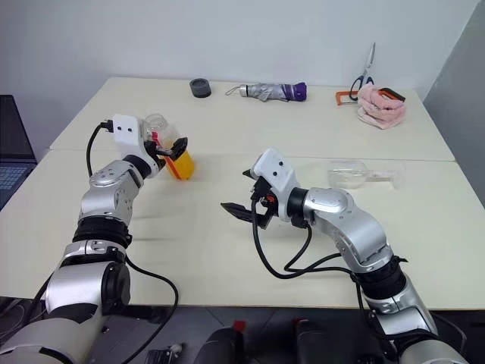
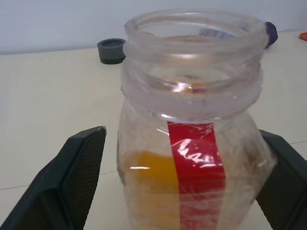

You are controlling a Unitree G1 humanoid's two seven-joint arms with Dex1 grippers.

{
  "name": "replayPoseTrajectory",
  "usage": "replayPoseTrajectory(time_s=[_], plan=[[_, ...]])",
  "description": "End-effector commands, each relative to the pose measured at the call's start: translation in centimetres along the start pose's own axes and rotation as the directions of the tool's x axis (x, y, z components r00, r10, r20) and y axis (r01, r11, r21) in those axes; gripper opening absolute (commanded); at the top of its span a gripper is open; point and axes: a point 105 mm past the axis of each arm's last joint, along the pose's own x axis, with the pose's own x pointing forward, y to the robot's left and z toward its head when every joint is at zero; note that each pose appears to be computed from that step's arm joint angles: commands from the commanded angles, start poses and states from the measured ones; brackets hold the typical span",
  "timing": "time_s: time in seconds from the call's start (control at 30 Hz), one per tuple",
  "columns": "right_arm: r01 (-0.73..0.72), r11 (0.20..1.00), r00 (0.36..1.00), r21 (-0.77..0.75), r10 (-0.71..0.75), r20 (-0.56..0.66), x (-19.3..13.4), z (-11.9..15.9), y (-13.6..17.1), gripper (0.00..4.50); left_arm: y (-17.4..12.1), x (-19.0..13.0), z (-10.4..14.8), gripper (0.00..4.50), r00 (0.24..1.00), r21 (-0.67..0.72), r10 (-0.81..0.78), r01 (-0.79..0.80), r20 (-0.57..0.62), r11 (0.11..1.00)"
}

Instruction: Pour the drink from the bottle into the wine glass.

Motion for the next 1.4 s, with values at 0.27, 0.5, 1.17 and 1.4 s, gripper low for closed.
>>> replayPoseTrajectory(time_s=[0.27, 0.5, 1.17, 1.4], plan=[[0.025, 0.999, 0.999, -0.037, -0.023, 0.043, -1.1, 0.9, 0.0, 4.5, -0.4, -1.6, 0.7, 4.48, 0.992, 0.106, 0.026, -0.04, 0.126, 0.994], [0.067, 0.997, 0.997, -0.041, -0.066, 0.027, -2.9, 0.0, 0.0, 4.5, -0.1, -3.6, -0.4, 4.48, 0.983, 0.09, 0.107, -0.121, 0.151, 0.988], [0.401, 0.848, 0.881, -0.347, -0.461, -0.106, -12.0, -3.8, -3.1, 4.5, -11.3, -8.1, -1.6, 4.48, 0.907, 0.138, -0.413, 0.401, 0.08, 0.906], [0.43, 0.686, 0.713, -0.587, -0.657, -0.245, -15.1, -7.2, -6.3, 4.5, -14.7, -7.9, -0.3, 4.48, 0.71, 0.123, -0.703, 0.695, 0.04, 0.709]])
